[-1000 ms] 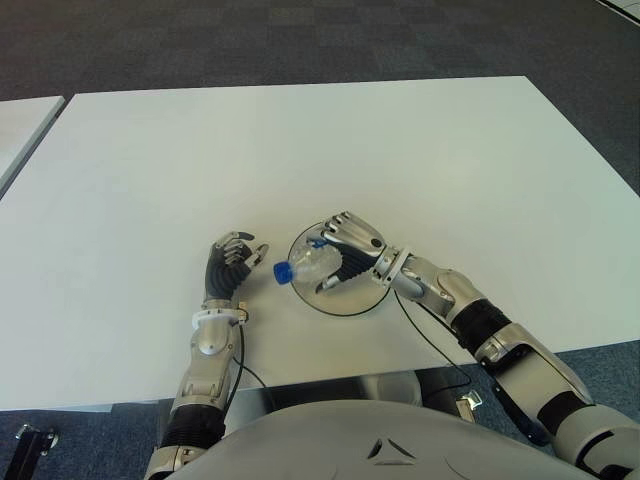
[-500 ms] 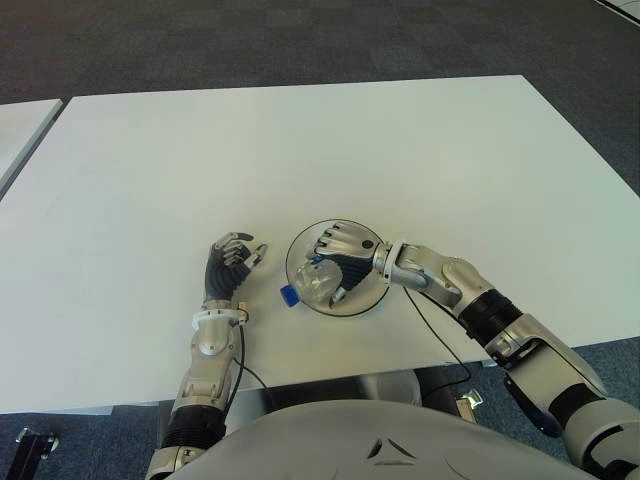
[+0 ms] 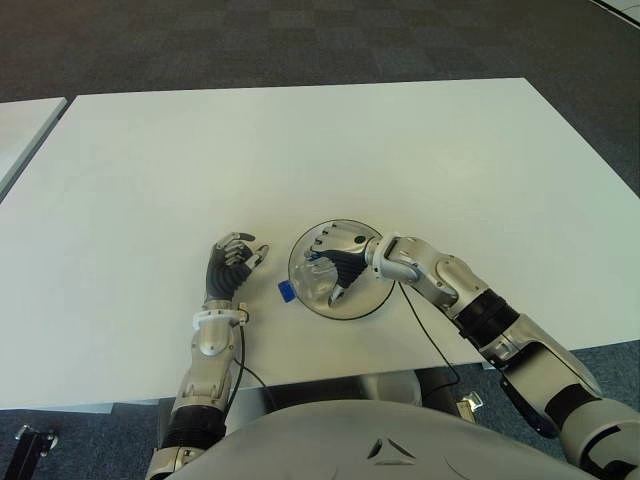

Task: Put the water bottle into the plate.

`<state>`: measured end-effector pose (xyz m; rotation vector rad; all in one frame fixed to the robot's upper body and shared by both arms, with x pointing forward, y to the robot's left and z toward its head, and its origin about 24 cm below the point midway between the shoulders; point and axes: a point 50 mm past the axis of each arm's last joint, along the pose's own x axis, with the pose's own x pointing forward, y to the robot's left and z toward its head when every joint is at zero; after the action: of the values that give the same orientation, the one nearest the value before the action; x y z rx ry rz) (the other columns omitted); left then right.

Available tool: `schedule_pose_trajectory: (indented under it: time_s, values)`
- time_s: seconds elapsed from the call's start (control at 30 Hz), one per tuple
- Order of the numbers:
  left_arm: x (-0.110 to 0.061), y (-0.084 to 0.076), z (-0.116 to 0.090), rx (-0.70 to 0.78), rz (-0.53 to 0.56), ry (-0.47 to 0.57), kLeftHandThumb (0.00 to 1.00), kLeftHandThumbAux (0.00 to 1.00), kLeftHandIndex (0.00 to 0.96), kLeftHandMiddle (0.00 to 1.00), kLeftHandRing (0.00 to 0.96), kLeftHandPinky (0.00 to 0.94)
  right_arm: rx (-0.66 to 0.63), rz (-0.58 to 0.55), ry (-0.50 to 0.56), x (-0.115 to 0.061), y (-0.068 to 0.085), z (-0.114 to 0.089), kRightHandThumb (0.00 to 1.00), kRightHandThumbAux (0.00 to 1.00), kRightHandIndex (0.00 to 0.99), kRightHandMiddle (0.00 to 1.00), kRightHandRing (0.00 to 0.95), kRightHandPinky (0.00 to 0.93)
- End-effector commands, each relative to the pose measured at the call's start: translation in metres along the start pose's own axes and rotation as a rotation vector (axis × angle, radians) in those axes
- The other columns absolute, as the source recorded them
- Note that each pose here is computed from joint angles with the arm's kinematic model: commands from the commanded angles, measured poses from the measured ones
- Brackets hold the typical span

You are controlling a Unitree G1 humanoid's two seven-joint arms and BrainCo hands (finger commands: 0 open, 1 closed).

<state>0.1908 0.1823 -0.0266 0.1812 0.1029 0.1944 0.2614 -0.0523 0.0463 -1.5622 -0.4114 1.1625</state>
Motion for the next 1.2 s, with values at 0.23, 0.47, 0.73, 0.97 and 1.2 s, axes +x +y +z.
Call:
schedule_pose_trajectory:
  time_s: [0.23,0.47,0.73,0.97,1.2]
  values:
    - [-0.003,0.0013,-0.0058,0.028,-0.018,0.023,0.704,0.716,0.436,0.689,0.671,0.648,-0.053,0.141,0.036,-0.004,0.0233,-0.0013,0.378,0.639,0.013,0.009,0.005,0.005]
    - [-0.0016,0.0016,-0.0048,0.029,-0.031,0.016,0.703,0.717,0.436,0.686,0.671,0.644,-0.075,0.11,0.02,-0.004,0.0242,-0.0019,0.436,0.507,0.0,0.0,0.0,0.0]
    - [-0.0027,0.001,-0.0031,0.001,-0.013,0.043,0.705,0.716,0.435,0.68,0.661,0.63,-0.076,0.019,0.007,-0.0065,0.0268,-0.0031,0.496,0.348,0.0,0.0,0.0,0.0]
    - [-0.0022,0.0016,-0.0038,0.01,-0.003,0.037,0.706,0.715,0.435,0.68,0.662,0.637,-0.06,-0.061,0.0,-0.0068,0.0287,-0.0035,0.514,0.284,0.0,0.0,0.0,0.0]
    - [-0.001,0.0018,-0.0039,0.006,-0.008,0.041,0.706,0.715,0.436,0.682,0.664,0.637,-0.053,-0.1,0.002,-0.0075,0.0303,-0.0044,0.518,0.236,0.0,0.0,0.0,0.0]
